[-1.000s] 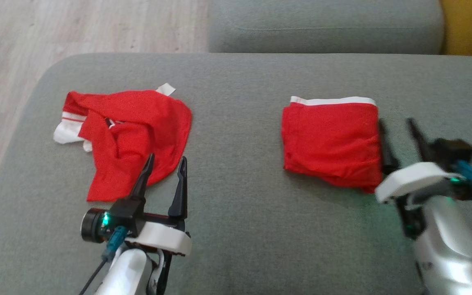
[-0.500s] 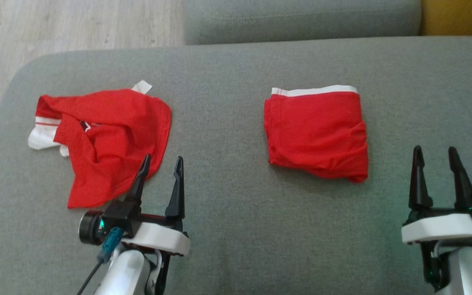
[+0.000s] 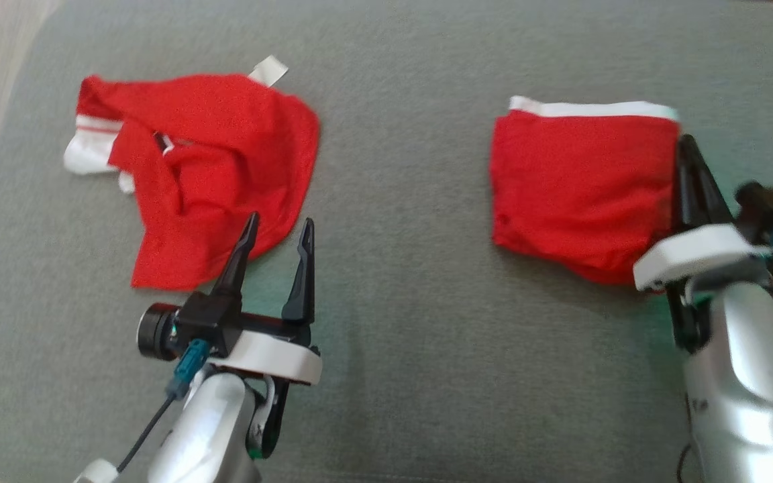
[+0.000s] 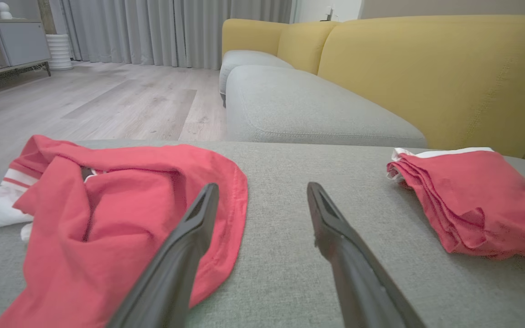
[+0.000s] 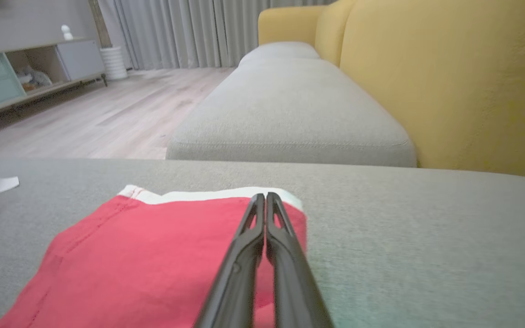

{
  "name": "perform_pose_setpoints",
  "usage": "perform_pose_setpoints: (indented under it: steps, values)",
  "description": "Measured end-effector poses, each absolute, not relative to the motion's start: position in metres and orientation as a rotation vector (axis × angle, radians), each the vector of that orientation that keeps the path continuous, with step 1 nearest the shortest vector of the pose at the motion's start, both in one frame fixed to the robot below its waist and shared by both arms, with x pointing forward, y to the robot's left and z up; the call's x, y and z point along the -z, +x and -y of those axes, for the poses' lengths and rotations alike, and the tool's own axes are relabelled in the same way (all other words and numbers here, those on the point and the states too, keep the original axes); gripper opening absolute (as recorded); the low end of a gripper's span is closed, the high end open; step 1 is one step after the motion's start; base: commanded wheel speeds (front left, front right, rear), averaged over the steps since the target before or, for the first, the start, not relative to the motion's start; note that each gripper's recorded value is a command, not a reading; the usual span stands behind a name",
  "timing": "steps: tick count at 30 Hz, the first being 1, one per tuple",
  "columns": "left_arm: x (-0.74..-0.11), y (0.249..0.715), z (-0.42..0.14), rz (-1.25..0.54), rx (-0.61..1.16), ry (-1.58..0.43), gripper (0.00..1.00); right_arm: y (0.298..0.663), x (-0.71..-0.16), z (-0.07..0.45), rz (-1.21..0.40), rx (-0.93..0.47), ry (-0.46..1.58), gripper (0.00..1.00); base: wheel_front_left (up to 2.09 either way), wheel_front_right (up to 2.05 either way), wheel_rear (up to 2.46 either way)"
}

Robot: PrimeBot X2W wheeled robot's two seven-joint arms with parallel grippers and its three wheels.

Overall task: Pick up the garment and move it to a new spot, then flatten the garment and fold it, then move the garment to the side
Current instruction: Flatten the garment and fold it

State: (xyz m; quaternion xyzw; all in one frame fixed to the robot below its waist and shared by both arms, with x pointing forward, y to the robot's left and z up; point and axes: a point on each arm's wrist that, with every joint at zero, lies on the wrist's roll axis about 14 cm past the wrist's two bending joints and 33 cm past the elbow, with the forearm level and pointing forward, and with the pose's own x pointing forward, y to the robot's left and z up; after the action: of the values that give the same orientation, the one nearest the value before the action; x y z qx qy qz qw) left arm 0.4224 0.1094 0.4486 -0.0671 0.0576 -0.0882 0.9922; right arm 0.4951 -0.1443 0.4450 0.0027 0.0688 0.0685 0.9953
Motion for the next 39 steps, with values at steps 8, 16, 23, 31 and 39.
perform_pose_setpoints:
  steps: [8,16,23,31,39]
  values:
    - [-0.434,0.423,-0.125,-0.154,0.134,-0.122,1.0,0.517,-0.392,0.126,-0.311,-0.177,-0.038,0.0,0.0,0.0,0.0]
    - [-0.443,0.422,-0.129,-0.133,0.122,-0.115,1.0,0.52,-0.401,0.114,-0.298,-0.217,-0.048,0.0,0.0,0.0,0.0]
    - [-0.451,0.419,-0.132,-0.113,0.117,-0.116,1.0,0.522,-0.437,0.055,-0.185,-0.389,-0.03,0.0,0.0,0.0,0.0]
    - [-0.454,0.418,-0.134,-0.105,0.111,-0.116,1.0,0.483,-0.381,0.051,-0.368,-0.445,-0.089,0.0,0.0,0.0,0.0]
    - [-0.464,0.416,-0.125,-0.08,0.134,-0.125,1.0,0.504,-0.45,0.071,-0.158,-0.353,-0.009,0.0,0.0,0.0,0.0]
